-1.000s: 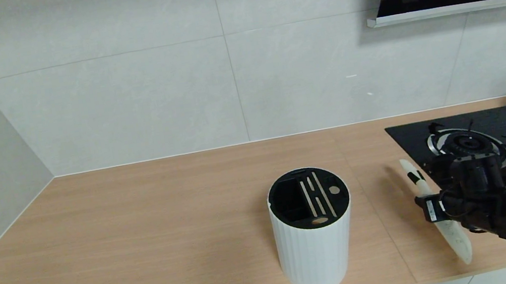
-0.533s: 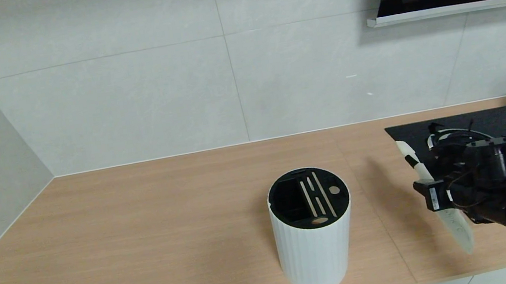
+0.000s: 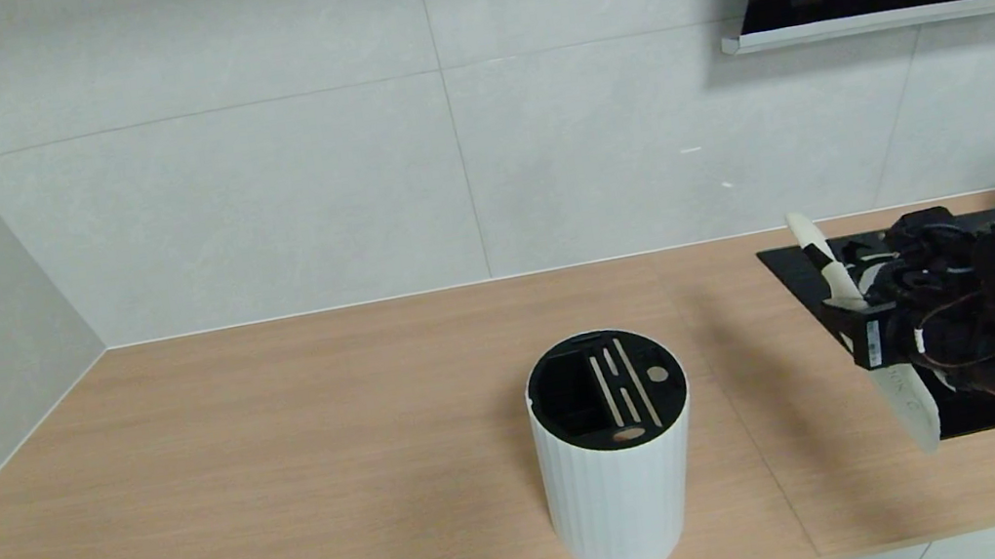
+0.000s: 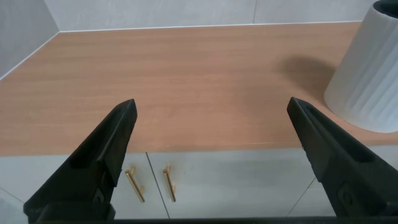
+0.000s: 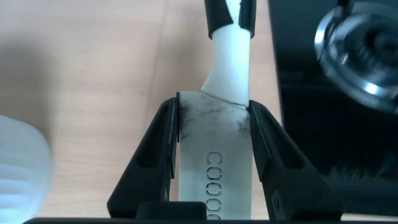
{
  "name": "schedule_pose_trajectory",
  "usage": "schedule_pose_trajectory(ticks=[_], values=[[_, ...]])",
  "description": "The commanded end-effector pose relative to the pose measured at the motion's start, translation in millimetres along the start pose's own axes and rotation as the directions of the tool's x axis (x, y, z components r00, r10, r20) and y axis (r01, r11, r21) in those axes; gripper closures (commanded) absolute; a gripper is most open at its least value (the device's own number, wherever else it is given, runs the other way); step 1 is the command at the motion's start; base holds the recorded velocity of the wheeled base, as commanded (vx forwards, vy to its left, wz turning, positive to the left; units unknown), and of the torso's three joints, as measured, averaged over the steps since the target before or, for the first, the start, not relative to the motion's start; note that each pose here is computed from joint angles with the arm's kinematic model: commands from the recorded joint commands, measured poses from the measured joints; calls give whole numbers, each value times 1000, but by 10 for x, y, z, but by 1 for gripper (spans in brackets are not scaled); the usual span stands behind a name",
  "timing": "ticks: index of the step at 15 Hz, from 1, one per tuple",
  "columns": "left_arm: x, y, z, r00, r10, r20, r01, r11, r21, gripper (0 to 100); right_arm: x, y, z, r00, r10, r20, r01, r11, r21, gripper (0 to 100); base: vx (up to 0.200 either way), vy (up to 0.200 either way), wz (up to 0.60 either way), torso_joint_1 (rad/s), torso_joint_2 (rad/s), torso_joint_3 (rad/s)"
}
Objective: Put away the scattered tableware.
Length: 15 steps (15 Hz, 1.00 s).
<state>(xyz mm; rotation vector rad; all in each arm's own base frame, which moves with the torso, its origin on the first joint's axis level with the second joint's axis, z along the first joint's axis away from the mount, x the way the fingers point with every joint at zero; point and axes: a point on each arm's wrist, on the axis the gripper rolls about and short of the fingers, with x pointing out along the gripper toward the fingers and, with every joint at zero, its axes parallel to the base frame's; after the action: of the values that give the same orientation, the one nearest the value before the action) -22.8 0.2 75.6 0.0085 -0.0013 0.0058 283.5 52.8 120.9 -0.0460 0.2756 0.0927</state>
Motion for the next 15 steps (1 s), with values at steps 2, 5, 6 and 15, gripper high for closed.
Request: schedule_pose_trajectory(ticks=[2, 5, 6, 15], values=[[0, 0, 0, 1000, 0, 0, 0, 1000, -1, 0, -86, 4, 233, 998, 8, 59, -8, 1000, -1, 100, 0, 0, 0, 0, 0, 0], [0, 0, 0, 1000, 0, 0, 0, 1000, -7, 0, -61, 157, 500, 996, 59, 60, -58, 998, -15, 100, 0, 0, 0, 0, 0, 0], [0, 0, 0, 1000, 0, 0, 0, 1000, -7, 0, -54, 244, 605, 993, 86, 78, -85, 996, -21, 100, 0, 0, 0, 0, 0, 0], [-59, -2, 193, 997, -17, 72, 19, 1000, -22, 0, -403, 517, 906, 965, 193, 180, -188, 981, -42, 100, 0, 0, 0, 0, 0, 0]])
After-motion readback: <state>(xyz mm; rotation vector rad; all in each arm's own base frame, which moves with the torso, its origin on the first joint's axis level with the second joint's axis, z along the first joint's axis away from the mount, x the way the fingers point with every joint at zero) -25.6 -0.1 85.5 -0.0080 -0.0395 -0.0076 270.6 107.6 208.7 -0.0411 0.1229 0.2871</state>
